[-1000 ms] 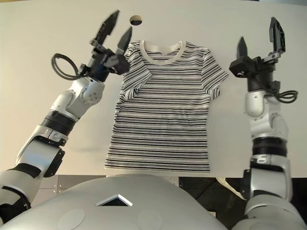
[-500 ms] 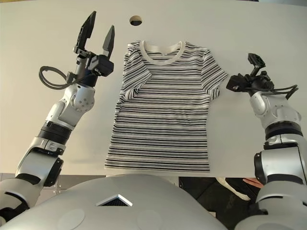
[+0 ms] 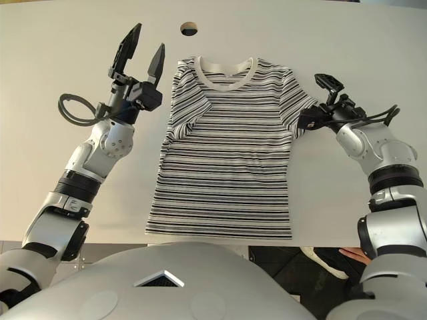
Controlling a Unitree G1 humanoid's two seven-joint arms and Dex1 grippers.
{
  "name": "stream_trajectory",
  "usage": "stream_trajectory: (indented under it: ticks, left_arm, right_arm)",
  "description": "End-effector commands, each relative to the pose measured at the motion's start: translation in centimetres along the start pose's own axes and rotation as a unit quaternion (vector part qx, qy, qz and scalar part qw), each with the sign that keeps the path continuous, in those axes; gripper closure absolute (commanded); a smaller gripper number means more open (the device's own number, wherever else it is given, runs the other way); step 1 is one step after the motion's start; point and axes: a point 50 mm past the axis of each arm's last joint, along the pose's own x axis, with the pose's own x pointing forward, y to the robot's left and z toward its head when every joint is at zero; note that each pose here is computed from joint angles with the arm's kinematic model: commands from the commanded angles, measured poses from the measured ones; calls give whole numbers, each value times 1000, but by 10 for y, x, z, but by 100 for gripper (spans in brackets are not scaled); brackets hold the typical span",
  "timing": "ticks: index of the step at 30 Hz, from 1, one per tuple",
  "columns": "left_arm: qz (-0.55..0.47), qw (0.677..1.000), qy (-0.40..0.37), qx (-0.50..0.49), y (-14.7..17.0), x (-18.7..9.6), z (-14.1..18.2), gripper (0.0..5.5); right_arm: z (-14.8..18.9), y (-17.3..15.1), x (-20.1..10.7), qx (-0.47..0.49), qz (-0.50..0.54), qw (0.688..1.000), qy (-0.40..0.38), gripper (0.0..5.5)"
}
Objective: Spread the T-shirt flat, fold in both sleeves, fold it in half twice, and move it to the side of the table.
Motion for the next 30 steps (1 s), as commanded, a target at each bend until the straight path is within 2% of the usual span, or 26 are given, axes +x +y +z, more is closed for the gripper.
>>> stream_trajectory:
  ticks: [1, 11, 20, 22, 30]
  left_arm:
    - [-16, 1000, -1, 2, -3, -1, -1, 291]
    - [-17, 1000, 0, 3, -5, -2, -1, 291]
    - [-31, 999, -16, -1, -10, -4, 9, 291]
    - [-34, 999, -19, -2, -10, -5, 11, 291]
    - [-39, 999, -21, -3, -11, -10, 17, 291]
  right_arm:
    - [0, 15, -4, -6, 36, 999, -1, 187]
    - [-5, 22, -4, 14, 35, 999, 22, 374]
    - [-5, 37, -6, 26, 69, 997, 22, 517]
    - [-3, 38, -6, 23, 74, 997, 16, 537]
    - [0, 45, -7, 18, 85, 996, 10, 537]
